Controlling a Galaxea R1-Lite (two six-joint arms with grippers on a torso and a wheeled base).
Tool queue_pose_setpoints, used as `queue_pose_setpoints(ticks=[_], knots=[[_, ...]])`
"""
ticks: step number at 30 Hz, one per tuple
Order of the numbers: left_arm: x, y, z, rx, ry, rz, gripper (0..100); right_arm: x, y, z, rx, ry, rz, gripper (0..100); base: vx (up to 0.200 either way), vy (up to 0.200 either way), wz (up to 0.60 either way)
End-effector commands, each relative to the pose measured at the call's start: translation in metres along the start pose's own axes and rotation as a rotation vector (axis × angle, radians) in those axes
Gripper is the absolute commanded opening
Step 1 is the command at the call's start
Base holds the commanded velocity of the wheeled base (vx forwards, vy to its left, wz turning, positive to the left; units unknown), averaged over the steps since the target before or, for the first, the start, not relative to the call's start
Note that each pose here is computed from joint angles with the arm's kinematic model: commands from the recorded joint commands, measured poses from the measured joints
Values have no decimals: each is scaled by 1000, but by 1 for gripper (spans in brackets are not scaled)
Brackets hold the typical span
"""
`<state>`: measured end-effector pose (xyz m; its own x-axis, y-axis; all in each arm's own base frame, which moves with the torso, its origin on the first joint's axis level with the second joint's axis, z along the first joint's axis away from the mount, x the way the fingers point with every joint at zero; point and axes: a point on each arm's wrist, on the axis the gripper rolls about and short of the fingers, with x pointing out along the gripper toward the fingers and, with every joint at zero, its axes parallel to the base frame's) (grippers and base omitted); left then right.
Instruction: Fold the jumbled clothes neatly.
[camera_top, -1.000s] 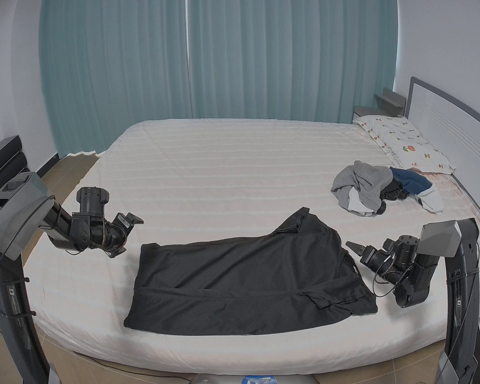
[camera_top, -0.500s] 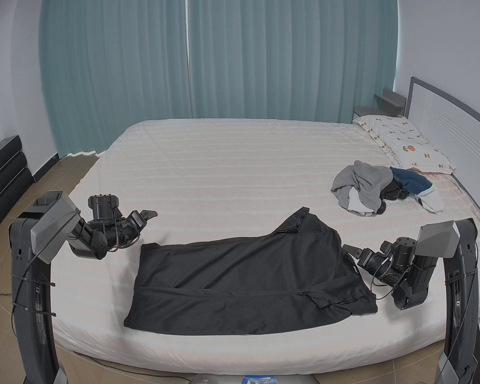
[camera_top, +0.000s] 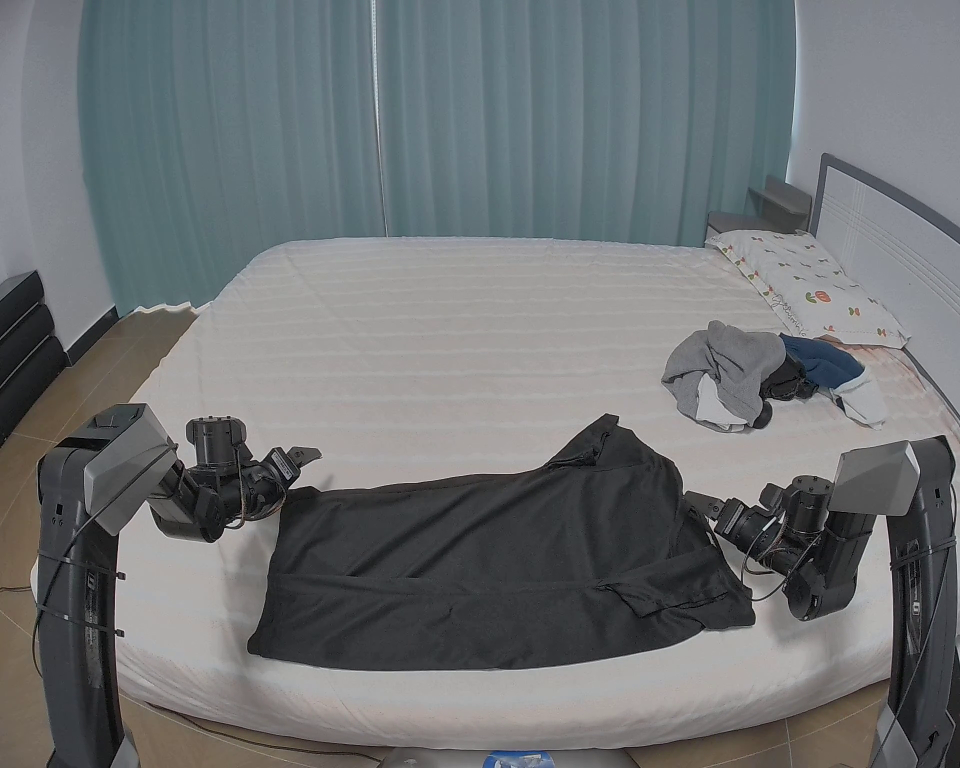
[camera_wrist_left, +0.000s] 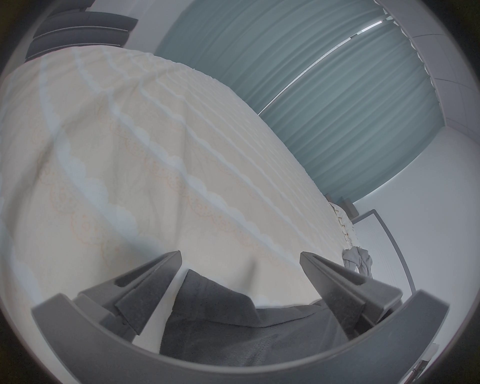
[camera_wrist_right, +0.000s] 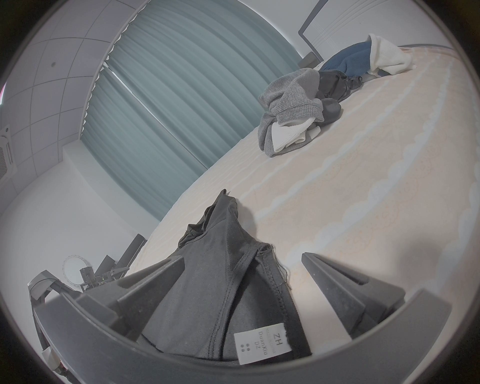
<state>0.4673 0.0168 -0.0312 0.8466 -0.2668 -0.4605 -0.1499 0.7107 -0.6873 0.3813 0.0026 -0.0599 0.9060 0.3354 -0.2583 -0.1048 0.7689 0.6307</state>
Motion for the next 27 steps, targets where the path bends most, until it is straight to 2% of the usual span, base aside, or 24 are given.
queue_pose_setpoints(ticks=[1, 4, 5, 10, 14, 27], knots=[[-1, 2, -2, -4, 8, 7, 100, 0, 0, 0, -1, -2, 2, 100, 0, 0, 0], [-1, 3, -4, -8, 15, 13, 100, 0, 0, 0, -1, -3, 1, 100, 0, 0, 0], [-1, 3, -4, -8, 14, 14, 0, 0, 0, 0, -1, -2, 2, 100, 0, 0, 0], [-2, 4, -5, -6, 10, 21, 0, 0, 0, 1, -1, -4, 2, 100, 0, 0, 0], [-3, 3, -3, 0, -59, 87, 0, 0, 0, 2, -2, -8, 1, 100, 0, 0, 0], [-13, 6, -9, 10, -164, 98, 0, 4, 8, 14, -18, -47, 21, 100, 0, 0, 0]])
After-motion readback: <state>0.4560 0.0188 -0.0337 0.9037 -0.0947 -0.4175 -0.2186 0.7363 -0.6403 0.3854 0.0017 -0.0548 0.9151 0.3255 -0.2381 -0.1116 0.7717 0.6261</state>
